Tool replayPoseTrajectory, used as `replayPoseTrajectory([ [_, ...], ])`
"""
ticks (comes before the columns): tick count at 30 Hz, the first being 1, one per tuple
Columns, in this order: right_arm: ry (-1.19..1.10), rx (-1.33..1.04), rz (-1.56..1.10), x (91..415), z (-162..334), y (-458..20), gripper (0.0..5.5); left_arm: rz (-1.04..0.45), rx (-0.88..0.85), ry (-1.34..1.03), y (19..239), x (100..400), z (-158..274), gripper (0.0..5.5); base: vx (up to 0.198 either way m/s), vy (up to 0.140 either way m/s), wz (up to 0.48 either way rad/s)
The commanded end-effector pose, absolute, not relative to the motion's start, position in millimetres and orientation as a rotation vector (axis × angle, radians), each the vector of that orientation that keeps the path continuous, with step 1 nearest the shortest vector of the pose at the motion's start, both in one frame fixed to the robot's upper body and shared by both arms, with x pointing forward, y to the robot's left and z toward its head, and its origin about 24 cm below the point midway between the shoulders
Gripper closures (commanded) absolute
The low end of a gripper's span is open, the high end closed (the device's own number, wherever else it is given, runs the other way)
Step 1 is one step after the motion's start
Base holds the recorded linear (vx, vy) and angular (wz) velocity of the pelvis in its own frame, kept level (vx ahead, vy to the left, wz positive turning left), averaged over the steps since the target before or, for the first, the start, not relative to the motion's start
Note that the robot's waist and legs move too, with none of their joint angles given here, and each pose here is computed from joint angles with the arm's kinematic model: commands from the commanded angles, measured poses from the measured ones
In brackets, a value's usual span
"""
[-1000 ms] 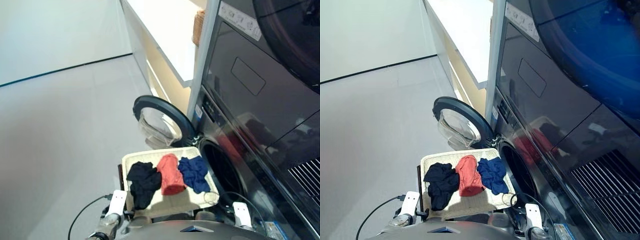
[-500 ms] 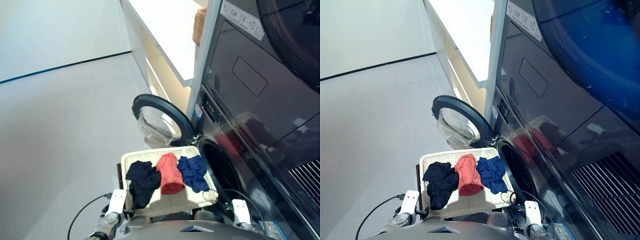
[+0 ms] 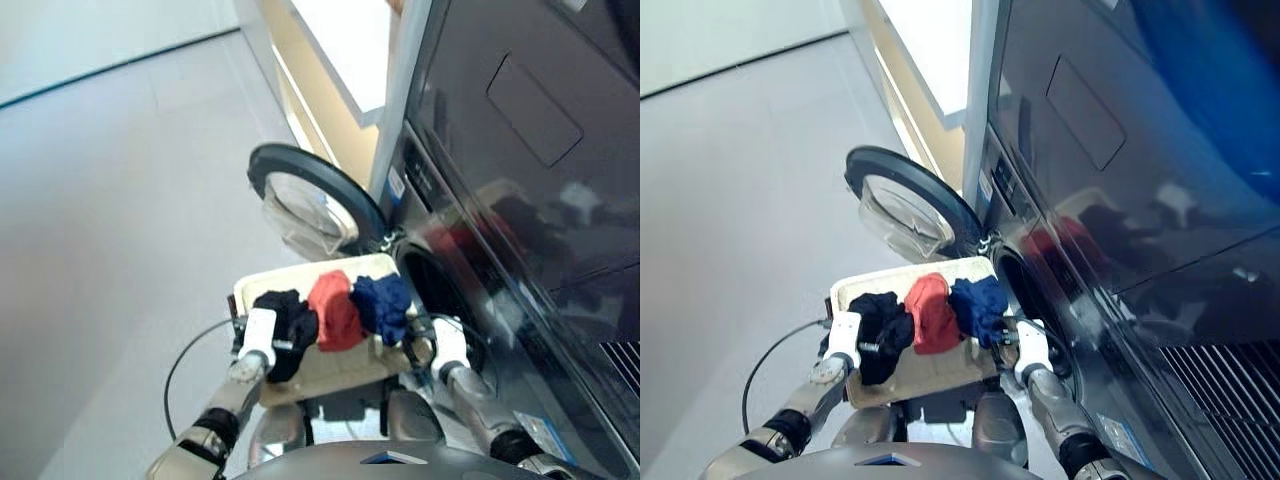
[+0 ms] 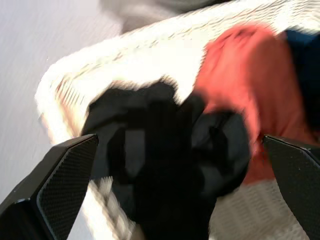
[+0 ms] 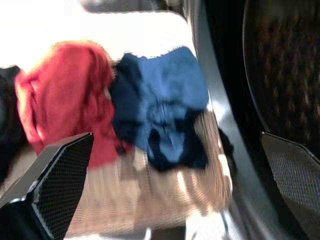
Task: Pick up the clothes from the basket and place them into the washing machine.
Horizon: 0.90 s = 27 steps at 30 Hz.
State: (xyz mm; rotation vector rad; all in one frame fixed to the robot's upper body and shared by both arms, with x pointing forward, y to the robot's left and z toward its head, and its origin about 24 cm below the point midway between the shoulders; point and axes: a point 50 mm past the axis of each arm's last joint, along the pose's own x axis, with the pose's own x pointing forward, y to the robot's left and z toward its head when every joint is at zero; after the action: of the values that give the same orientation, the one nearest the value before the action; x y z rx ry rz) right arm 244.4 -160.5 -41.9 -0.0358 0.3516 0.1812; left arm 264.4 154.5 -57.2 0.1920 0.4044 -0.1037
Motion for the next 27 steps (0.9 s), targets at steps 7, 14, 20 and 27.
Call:
replayPoseTrajectory([
  [7,-0.171,-0.025,0.369,281.7,69.0,-107.9,0.0,0.035,0.245,0.212,144.6,319.1,-7.9,0.0,-0.093,-0.026,-0.067],
  [14,-0.375,0.019,0.438,275.4,117.1,-93.1,0.0,0.182,0.163,0.189,154.4,337.5,10.7,0.0,-0.104,-0.029,0.025],
  [20,-0.457,0.056,0.482,265.6,135.4,-84.6,0.0,0.3,0.14,0.197,174.2,352.4,25.8,0.0,-0.07,-0.041,0.098],
  [27,-0.496,0.059,0.482,263.3,142.5,-83.5,0.0,0.424,0.096,0.156,201.2,368.6,53.2,0.0,-0.051,-0.011,0.03],
])
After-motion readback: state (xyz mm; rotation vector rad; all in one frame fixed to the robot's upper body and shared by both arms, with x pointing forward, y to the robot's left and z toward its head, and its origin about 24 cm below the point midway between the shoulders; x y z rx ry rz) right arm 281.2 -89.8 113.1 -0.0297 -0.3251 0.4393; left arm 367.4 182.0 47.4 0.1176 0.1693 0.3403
